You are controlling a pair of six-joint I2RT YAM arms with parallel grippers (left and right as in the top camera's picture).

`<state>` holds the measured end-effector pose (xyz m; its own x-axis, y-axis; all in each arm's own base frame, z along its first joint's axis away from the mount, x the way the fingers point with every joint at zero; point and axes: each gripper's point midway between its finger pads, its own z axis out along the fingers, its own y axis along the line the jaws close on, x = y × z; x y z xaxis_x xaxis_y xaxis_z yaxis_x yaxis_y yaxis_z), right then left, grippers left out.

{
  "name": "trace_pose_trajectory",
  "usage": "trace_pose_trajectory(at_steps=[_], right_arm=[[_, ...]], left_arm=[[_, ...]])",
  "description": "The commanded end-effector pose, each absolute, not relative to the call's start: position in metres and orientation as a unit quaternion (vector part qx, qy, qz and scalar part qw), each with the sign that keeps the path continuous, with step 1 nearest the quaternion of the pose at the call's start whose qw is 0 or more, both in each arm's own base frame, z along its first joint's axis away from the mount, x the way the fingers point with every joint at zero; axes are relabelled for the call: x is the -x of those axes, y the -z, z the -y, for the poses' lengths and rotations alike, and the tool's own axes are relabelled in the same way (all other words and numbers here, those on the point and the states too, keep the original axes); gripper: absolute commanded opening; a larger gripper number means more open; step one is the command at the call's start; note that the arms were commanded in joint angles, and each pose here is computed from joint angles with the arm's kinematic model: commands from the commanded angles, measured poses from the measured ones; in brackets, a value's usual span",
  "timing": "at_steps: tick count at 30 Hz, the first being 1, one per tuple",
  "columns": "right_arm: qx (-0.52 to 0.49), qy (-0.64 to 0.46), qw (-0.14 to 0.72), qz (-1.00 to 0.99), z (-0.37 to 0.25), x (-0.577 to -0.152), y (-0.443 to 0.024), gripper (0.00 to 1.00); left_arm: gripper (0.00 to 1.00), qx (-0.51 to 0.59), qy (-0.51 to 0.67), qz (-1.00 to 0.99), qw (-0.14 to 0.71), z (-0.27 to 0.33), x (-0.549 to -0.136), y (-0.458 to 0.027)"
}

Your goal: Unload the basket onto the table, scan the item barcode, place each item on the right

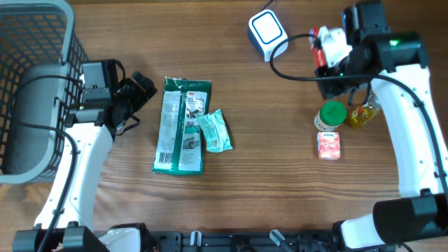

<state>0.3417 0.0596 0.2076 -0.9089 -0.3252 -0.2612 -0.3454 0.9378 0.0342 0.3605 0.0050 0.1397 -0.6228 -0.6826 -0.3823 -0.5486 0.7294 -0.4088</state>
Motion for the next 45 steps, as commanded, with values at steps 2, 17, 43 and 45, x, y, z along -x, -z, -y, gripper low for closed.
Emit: trace_pose_trajectory(at_steps=[2,17,43,45], right_arm=[[0.126,-0.110,0.044,-0.985,-0.079,-0.312,-0.158,0.04],[0.019,-0.102,-0.003,-0.995,-0.072,-0.282,-0.050,0.24],[0.140,-0.119,0.164,-0.969,-0.214,-0.312,-0.070,0.68],[0.163,-0.132,0.180,-0.961,-0.234,-0.310,-0.073,0.68]], left_arm=[[1.00,0.342,0.122,-0.888,0.282,-0.010,-0.363,-0.150],[1.00,0.342,0.122,-0.888,0.282,-0.010,-0.363,-0.150],[1.00,0.342,0.122,-0.888,0.282,-0.010,-0.363,-0.150],[1.00,0.342,0.122,-0.888,0.282,-0.010,-0.363,-0.150]])
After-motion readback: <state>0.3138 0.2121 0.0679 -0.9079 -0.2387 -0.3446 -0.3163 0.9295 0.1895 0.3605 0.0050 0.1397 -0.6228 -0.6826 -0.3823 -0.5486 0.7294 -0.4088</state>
